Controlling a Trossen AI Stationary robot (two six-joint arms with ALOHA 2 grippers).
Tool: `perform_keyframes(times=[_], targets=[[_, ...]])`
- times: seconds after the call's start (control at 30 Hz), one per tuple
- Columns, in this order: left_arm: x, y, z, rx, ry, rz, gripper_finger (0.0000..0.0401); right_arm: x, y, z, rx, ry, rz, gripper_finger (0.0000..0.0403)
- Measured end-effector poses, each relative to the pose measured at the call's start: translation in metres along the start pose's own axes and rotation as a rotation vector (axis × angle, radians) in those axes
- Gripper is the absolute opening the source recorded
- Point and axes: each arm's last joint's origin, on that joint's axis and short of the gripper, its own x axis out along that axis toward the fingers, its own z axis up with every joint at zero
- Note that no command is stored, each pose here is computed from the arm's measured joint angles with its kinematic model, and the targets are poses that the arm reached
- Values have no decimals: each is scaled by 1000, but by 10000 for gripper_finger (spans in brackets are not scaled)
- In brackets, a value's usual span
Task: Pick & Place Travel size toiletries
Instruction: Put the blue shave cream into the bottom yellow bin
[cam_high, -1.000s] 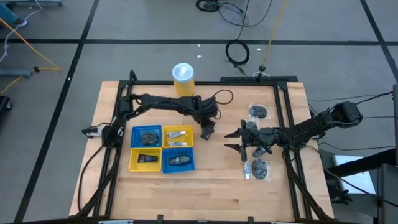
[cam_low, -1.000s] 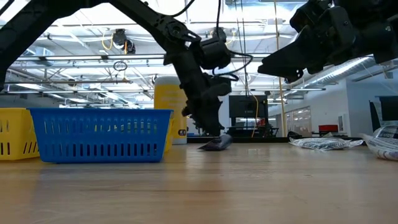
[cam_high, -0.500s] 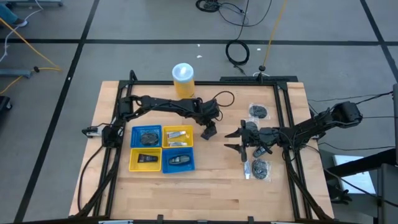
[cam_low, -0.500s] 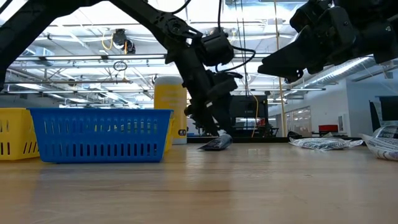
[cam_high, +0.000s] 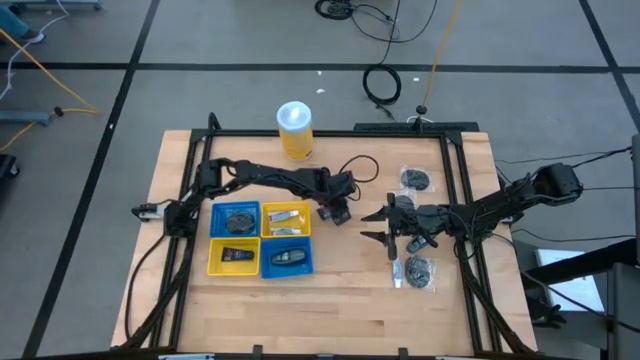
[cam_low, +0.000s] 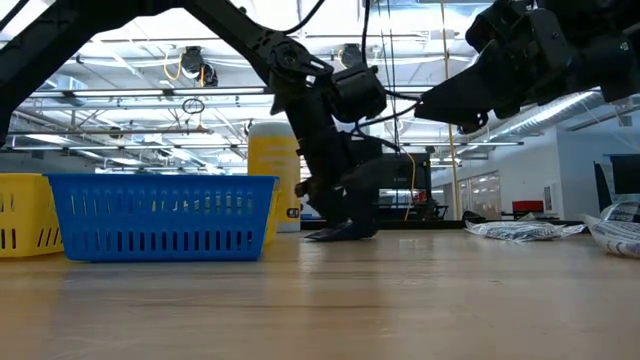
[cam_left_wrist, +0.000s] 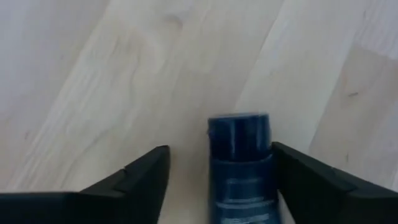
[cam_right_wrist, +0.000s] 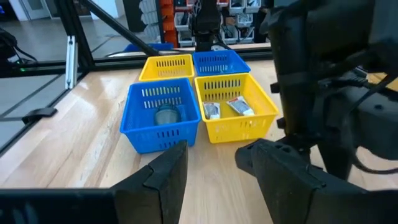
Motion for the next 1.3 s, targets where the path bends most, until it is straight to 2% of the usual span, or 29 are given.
perform_keyframes(times=[0.37,0.57,0.7,0.87,0.97,1.07,1.2,1.3], targets=[[-2,-2,1,88,-4,-26,109,0,0,0,0,0,0,173],[-41,-10,10,168,-64,-49,109,0,0,0,0,-1,0,173],[-86,-23,9,244,-71,-69,147,0,0,0,0,0,-1,173],[-149,-46,-12,362,-11,-74,157,0,0,0,0,2,-1,173],[-181,-62,-32,401,38,-35,139,0,0,-1,1,10,-2,173],[-206,-77,-50,410,31,60,111,0,0,-2,-2,23,-3,173],[-212,-91,-71,433,-38,167,77,0,0,-2,-1,23,-3,173],[-197,-92,-77,485,-70,157,63,0,0,-2,10,21,-4,173]])
